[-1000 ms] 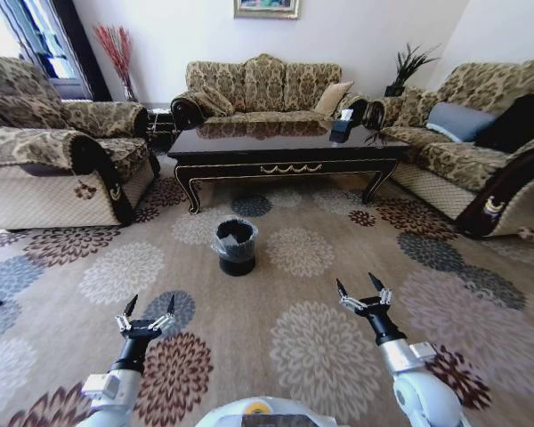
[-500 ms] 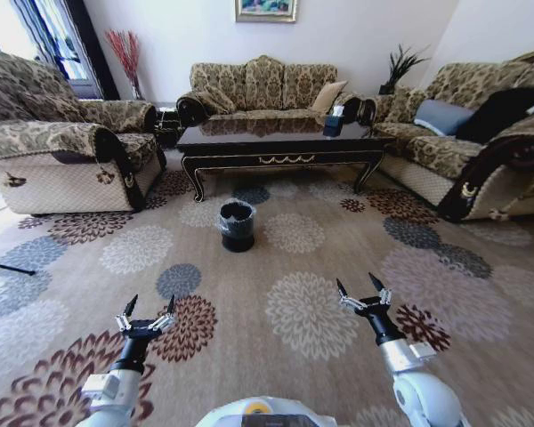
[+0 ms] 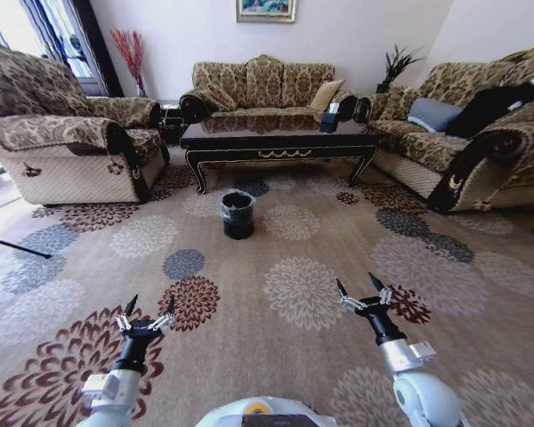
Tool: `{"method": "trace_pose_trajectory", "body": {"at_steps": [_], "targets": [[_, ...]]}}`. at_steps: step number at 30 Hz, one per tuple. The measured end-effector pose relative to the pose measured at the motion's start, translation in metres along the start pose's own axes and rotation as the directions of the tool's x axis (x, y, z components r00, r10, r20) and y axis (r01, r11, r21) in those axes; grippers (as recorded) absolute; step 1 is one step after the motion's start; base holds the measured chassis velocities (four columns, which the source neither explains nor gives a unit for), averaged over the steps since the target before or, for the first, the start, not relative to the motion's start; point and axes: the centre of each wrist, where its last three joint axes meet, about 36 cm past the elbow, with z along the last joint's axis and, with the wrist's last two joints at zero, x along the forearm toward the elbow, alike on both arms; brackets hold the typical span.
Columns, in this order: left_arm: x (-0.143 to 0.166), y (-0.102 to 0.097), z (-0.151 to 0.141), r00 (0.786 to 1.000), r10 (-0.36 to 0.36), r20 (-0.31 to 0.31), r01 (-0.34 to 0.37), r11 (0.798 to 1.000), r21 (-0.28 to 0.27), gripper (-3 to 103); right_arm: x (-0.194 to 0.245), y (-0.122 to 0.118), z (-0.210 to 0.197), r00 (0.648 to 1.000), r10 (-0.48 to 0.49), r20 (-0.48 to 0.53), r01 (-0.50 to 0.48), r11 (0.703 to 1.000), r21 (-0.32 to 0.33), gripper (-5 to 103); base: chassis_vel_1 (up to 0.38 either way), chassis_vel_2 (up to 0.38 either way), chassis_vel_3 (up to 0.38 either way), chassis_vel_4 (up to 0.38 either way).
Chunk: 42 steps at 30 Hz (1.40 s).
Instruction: Move to the front of the table and pick up the trash from the floor, then place it into the trash bin.
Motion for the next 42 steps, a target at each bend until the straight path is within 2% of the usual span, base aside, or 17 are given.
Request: {"method": "trace_pose_trajectory", "body": {"at_steps": [20,42], "targets": [[0.0000,0.0000,0.0000,1.000,0.000,0.000,0.000,1.000,0.000,100,0.0002,0.0000,0.0001,1.000,0.000,-0.001,0.000,1.000,0.000,100,0.145,-0.155,-0.147,0.153],[0.0000,0.0000,0.0000,1.000,0.000,0.000,0.000,1.000,0.000,100,0.0000,0.0000,0.0000,1.000,0.000,0.000,0.000,1.000,0.000,100,0.002,-0.004,-0.007,0.010]]}}
